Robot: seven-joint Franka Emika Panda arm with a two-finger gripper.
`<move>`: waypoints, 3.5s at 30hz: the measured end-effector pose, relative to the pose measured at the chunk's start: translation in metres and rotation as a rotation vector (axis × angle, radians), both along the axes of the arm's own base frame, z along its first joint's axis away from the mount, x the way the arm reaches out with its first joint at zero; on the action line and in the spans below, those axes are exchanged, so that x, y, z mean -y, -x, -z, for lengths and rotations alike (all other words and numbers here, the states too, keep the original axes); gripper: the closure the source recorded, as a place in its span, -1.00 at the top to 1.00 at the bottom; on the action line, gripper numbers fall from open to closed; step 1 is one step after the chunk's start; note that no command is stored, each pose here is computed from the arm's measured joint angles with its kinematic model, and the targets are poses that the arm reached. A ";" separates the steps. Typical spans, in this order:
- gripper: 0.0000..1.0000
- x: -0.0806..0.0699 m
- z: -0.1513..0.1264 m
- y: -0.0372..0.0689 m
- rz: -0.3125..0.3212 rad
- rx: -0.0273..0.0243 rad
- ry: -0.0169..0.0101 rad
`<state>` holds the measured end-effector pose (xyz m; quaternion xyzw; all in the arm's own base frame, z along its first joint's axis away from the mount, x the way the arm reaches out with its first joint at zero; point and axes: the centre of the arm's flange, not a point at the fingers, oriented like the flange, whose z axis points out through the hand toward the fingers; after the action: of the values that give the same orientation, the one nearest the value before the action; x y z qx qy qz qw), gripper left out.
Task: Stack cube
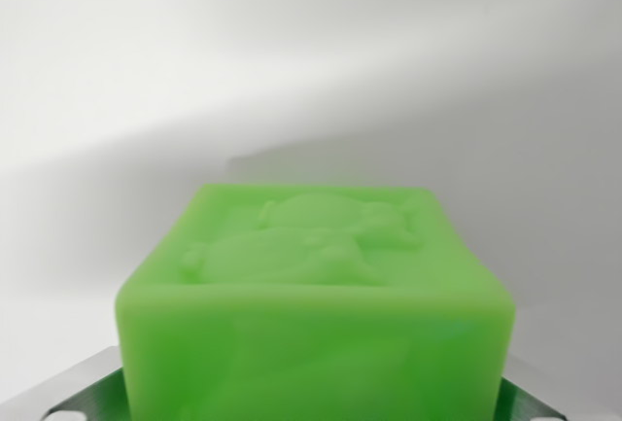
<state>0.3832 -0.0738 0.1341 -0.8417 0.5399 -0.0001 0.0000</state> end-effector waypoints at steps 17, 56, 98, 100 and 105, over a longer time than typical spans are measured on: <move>-1.00 0.000 -0.041 0.000 -0.002 0.0029 -0.0002; -1.00 -0.025 -0.091 -0.041 -0.085 0.0041 -0.0004; -1.00 -0.065 -0.115 -0.109 -0.228 0.0040 -0.0015; -1.00 -0.067 -0.117 -0.113 -0.236 0.0041 -0.0015; -1.00 -0.072 -0.119 -0.121 -0.253 0.0036 -0.0017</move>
<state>0.5041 -0.0015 0.2534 -0.9031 0.4294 -0.0011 0.0017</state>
